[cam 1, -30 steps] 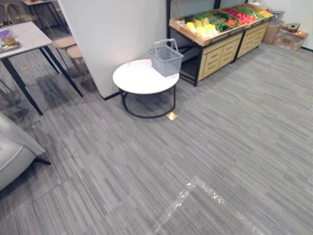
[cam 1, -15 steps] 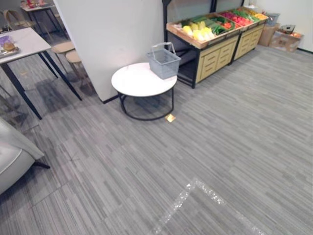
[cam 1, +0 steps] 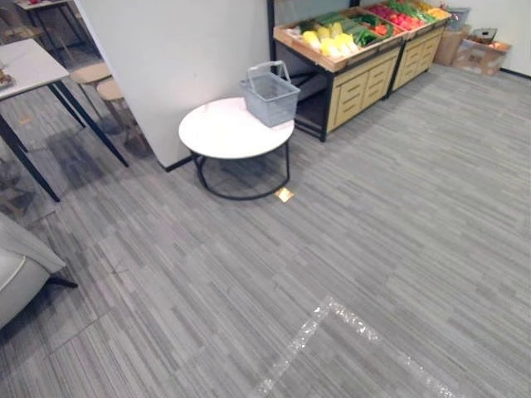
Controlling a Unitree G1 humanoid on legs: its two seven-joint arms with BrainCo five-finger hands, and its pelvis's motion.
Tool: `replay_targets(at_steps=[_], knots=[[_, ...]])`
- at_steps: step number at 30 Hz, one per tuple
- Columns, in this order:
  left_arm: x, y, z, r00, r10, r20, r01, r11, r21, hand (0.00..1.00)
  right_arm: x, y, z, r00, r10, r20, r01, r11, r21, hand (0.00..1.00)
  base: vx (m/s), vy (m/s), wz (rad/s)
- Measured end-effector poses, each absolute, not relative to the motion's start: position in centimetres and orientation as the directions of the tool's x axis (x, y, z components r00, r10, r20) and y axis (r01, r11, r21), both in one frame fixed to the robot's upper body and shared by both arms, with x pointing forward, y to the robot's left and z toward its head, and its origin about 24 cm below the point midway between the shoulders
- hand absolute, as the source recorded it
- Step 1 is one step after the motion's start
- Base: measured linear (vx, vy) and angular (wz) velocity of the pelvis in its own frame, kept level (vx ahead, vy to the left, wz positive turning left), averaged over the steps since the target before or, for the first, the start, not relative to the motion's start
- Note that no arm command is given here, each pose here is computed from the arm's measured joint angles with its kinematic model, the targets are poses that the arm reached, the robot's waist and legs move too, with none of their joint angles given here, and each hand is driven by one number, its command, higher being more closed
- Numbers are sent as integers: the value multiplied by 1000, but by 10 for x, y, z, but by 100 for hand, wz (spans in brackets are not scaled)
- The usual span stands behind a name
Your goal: Pick vegetable in the basket
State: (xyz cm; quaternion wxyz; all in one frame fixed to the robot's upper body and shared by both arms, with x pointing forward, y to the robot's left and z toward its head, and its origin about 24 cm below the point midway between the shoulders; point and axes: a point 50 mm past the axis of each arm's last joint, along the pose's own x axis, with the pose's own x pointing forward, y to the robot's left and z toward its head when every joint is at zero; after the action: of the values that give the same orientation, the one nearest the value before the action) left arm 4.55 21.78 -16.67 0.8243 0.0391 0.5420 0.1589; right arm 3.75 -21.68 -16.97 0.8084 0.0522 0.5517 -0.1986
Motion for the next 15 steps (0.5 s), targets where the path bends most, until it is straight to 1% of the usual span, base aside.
replay_targets(at_steps=[4,7,8,11,12,15], knots=[[48,218,-166,377,311,-872,-234,943,235,0,38,-218,-169,316,-280,-906,385,911,-147,0,0,0,0],[49,219,-165,386,318,-866,-276,935,220,0,38,-218,-169,316,-283,-906,388,910,-149,0,-29,-11,0],[49,219,-165,381,312,-870,-322,927,192,0,38,-218,-169,314,-284,-906,396,907,-147,0,0,0,0],[48,218,-166,378,303,-875,-374,914,155,0,37,-218,-169,314,-285,-906,410,901,-141,0,-3,-2,-3],[49,218,-166,383,289,-877,-405,906,122,0,39,-218,-169,320,-284,-904,410,902,-138,0,-24,-12,-13],[51,219,-165,395,278,-876,-441,894,85,0,40,-214,-169,329,-266,-906,408,906,-117,0,-17,-46,-13]])
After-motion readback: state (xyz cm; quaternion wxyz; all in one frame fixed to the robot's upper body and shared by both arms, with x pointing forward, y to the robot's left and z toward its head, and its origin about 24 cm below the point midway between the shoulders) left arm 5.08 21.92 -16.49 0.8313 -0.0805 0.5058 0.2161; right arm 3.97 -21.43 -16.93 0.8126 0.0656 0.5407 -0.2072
